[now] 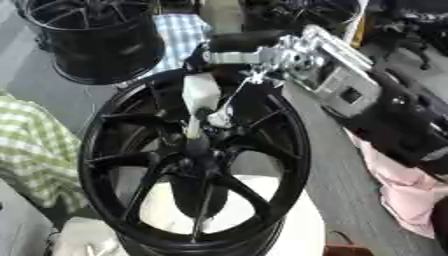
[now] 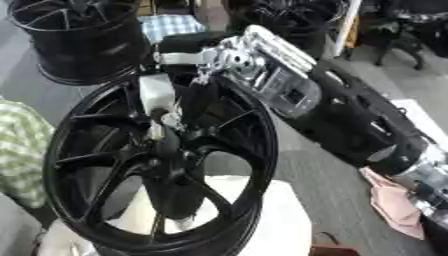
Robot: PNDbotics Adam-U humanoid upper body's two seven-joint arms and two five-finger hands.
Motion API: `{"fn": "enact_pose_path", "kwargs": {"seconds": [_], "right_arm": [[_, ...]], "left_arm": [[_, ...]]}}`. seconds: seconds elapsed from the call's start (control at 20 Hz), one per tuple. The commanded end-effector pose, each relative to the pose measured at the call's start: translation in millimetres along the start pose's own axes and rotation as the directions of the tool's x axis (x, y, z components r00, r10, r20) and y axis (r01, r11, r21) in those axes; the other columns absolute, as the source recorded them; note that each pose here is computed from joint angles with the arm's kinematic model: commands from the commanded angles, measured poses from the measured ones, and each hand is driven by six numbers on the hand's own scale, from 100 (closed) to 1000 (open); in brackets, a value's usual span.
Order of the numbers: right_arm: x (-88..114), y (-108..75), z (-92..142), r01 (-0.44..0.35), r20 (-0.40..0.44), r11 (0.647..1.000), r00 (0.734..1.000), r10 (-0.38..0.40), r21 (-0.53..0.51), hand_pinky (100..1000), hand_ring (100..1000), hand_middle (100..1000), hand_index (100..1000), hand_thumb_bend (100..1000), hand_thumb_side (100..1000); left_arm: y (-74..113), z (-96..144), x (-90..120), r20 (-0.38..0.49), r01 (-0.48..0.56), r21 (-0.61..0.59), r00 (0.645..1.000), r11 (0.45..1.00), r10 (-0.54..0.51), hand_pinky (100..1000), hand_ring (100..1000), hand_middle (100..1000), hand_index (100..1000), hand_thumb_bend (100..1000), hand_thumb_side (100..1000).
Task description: Pull the pin out of the wheel hub.
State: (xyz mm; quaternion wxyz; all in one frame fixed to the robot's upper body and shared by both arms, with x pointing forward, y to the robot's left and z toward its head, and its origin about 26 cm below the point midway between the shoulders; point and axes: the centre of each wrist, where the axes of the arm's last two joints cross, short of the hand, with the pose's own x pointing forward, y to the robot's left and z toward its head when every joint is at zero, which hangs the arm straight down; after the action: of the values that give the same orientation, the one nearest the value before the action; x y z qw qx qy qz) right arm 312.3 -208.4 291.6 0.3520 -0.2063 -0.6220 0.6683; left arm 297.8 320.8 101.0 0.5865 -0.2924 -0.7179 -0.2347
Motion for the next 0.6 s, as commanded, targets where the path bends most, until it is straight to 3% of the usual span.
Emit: {"fn": "enact_pose_path", "kwargs": {"seconds": [0.05, 0.35, 0.45, 0.6], "right_arm": [[-8, -21.1, 31, -0.039, -0.031, 0.996, 0.999, 0.037, -0.084, 759, 603, 346, 529, 100, 229], [-40, -27.3, 74, 0.004, -0.210, 0.986, 0.977, -0.040, -0.169, 740, 594, 355, 550, 121, 236], [-55, -22.2, 81, 0.035, -0.280, 0.976, 0.955, -0.096, -0.215, 733, 589, 361, 556, 126, 240], [-82, -5.7, 87, 0.100, -0.380, 0.950, 0.900, -0.213, -0.296, 730, 625, 486, 678, 209, 296]], "left_arm": [[6.1, 7, 9, -0.015, 0.041, 0.008, 0.999, 0.999, -0.041, 526, 375, 580, 767, 100, 893], [15.5, 32, 8, -0.043, 0.086, 0.089, 0.996, 0.992, -0.083, 526, 345, 580, 766, 100, 900], [18.8, 40, 9, -0.051, 0.107, 0.118, 0.994, 0.987, -0.101, 526, 338, 580, 766, 100, 901], [23.7, 52, 10, -0.053, 0.139, 0.163, 0.990, 0.977, -0.132, 526, 323, 580, 767, 100, 902]]}}
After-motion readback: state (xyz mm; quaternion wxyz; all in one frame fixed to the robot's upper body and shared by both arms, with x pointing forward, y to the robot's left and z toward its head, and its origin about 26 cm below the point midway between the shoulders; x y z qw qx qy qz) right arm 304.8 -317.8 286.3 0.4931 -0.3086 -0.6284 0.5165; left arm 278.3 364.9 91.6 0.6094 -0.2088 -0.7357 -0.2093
